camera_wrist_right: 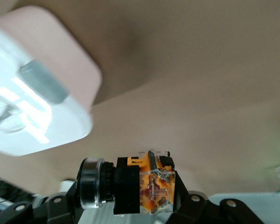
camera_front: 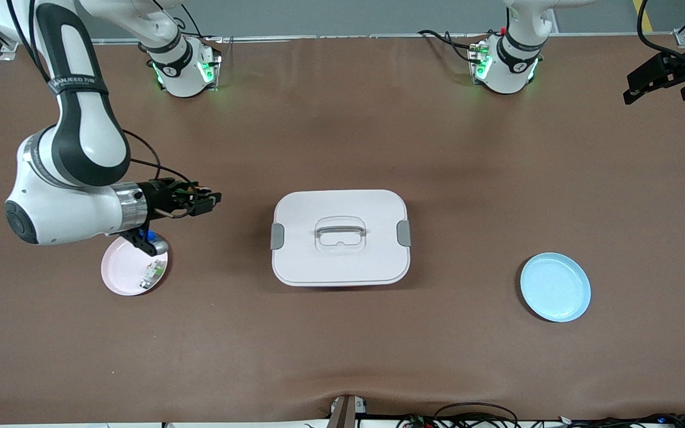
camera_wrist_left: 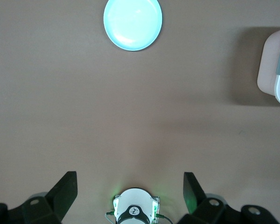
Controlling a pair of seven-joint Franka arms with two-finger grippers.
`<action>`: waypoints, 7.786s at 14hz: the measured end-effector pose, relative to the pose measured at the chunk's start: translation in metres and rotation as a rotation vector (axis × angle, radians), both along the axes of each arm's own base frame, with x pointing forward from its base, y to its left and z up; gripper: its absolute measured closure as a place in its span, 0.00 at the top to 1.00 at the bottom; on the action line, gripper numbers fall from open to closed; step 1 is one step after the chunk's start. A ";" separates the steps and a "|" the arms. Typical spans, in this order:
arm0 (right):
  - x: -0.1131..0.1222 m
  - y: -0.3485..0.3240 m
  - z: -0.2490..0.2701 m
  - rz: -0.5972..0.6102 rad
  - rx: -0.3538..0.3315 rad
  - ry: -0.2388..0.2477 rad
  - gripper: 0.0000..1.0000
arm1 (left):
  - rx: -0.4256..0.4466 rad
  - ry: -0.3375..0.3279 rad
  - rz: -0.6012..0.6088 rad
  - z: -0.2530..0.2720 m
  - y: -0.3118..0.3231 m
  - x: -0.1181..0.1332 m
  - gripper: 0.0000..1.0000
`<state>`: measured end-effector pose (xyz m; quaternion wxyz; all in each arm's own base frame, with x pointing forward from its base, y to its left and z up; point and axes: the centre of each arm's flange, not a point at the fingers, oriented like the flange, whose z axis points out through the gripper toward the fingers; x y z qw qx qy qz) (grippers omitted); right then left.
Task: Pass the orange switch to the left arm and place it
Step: 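Lift the orange switch with the right gripper over the white box, then hold the switch above the box while the left gripper reaches toward it, then grasp the switch with the left gripper and open the right gripper, then carry the switch to the blue plate while the right gripper withdraws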
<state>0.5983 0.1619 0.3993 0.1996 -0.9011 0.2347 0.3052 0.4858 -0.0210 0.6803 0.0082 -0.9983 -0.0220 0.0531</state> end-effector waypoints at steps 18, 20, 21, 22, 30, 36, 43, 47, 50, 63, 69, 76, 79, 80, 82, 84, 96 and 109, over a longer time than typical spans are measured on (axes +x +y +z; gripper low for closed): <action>-0.027 0.227 0.082 -0.549 0.209 0.195 0.73 | 0.000 0.004 -0.001 0.000 0.000 -0.001 1.00; -0.031 0.244 0.085 -0.599 0.245 0.210 0.73 | 0.000 0.004 -0.001 0.000 -0.001 -0.001 1.00; -0.034 0.252 0.084 -0.623 0.253 0.217 0.73 | 0.000 0.004 -0.001 0.000 -0.001 -0.001 1.00; -0.036 0.260 0.082 -0.647 0.259 0.225 0.73 | 0.000 0.003 -0.001 0.000 -0.001 -0.001 1.00; -0.041 0.284 0.050 -0.720 0.232 0.312 0.73 | -0.059 0.001 -0.063 -0.001 -0.061 -0.003 1.00; -0.039 0.284 0.058 -0.724 0.244 0.311 0.73 | -0.140 -0.045 -0.151 -0.014 -0.160 0.000 1.00; -0.039 0.285 0.062 -0.725 0.248 0.311 0.73 | -0.294 -0.148 -0.075 -0.055 -0.247 0.037 1.00; -0.037 0.283 0.063 -0.729 0.250 0.308 0.73 | -0.378 -0.188 -0.046 -0.074 -0.283 0.051 1.00; -0.037 0.284 0.063 -0.728 0.250 0.308 0.73 | -0.427 -0.202 -0.015 -0.089 -0.323 0.049 1.00; -0.036 0.285 0.062 -0.726 0.250 0.308 0.73 | -0.467 -0.153 -0.021 -0.153 -0.380 0.046 0.81; -0.036 0.285 0.063 -0.726 0.251 0.307 0.73 | -0.463 -0.146 -0.015 -0.156 -0.380 0.045 0.54; -0.036 0.286 0.063 -0.723 0.254 0.312 0.73 | -0.464 -0.130 0.037 -0.154 -0.382 0.043 0.35; -0.037 0.287 0.064 -0.722 0.256 0.314 0.78 | -0.453 -0.116 0.039 -0.153 -0.379 0.042 0.35; -0.036 0.286 0.064 -0.725 0.256 0.313 0.88 | -0.439 -0.100 0.041 -0.154 -0.374 0.043 0.35; -0.033 0.283 0.064 -0.731 0.256 0.310 1.00 | -0.418 -0.082 0.050 -0.153 -0.362 0.046 0.35; -0.031 0.280 0.065 -0.735 0.258 0.307 1.00 | -0.412 -0.081 0.058 -0.152 -0.354 0.049 0.35; -0.016 0.116 0.084 -0.035 -0.055 -0.104 1.00 | -0.304 -0.082 0.000 -0.174 -0.141 0.132 0.35; -0.053 -0.061 0.041 0.422 -0.263 -0.464 1.00 | -0.126 -0.038 -0.496 -0.317 -0.028 0.181 0.35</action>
